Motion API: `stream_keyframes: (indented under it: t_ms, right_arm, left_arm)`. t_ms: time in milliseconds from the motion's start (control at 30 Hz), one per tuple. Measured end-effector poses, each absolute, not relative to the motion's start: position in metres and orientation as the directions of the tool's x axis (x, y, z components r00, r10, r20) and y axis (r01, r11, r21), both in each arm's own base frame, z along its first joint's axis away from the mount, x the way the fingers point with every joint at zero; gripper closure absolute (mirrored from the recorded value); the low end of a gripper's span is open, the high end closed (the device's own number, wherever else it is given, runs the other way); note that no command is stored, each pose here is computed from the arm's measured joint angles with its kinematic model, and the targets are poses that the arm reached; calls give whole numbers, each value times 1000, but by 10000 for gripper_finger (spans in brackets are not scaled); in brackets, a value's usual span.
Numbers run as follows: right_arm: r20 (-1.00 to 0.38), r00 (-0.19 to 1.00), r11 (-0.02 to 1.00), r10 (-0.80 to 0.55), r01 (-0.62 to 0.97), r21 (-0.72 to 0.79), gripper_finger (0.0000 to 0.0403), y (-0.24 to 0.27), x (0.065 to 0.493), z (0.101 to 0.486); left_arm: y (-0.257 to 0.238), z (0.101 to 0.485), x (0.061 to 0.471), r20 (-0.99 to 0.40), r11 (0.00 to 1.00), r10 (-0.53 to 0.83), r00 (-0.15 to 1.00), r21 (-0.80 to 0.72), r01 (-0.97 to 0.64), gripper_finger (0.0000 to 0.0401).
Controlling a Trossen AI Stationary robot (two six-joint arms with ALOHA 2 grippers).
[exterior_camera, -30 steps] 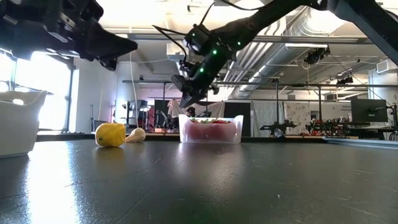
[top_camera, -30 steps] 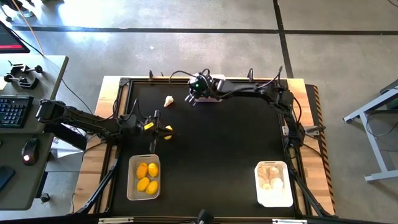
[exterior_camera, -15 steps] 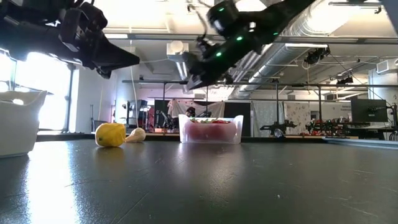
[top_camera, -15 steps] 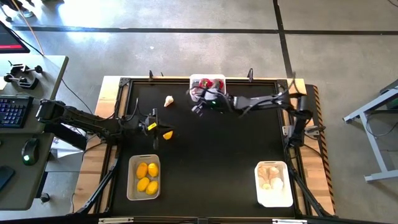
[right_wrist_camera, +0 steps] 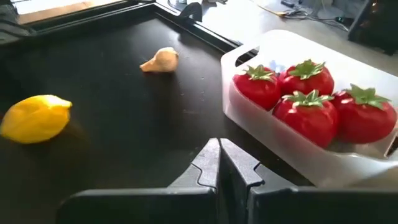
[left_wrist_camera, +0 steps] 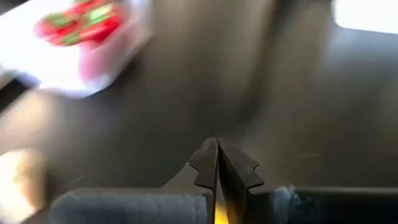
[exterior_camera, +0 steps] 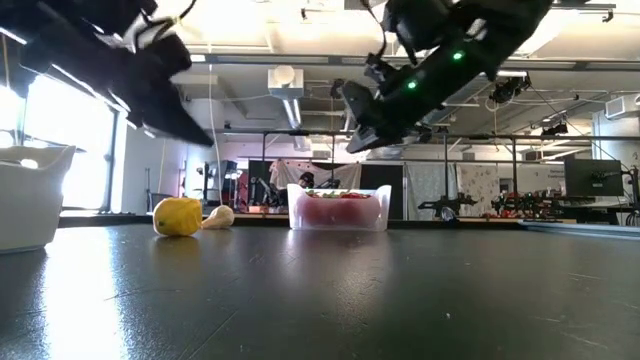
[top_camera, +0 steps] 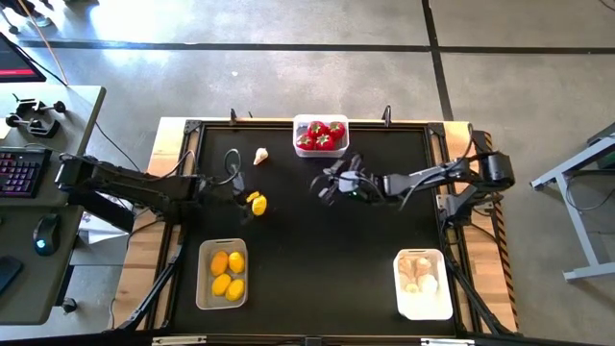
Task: Sort produce into baskets
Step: Put the white garlic into the white bin
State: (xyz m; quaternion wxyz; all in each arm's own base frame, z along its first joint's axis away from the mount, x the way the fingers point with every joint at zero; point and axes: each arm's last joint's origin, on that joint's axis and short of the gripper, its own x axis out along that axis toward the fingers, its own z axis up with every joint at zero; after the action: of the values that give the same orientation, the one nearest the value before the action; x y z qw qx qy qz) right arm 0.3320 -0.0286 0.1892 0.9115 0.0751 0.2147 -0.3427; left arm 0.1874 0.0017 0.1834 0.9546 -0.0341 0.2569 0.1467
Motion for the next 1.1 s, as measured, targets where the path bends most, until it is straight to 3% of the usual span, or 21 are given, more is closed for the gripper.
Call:
stream_keyframes:
  t_ms: [233, 533, 1100]
  right_arm:
    - [-434, 694, 752, -574, 657, 55, 403, -21, 313, 194]
    - [-425, 697, 753, -578, 656, 53, 403, -22, 313, 195]
    - [-437, 689, 753, -578, 657, 40, 403, -22, 312, 193]
  left_arm:
    - [42, 177, 178, -577, 829, 500, 646, 104, -549, 401]
    - [91, 155, 180, -647, 810, 522, 556, 171, -561, 389]
    - [128, 117, 186, -679, 692, 578, 453, 113, -713, 231]
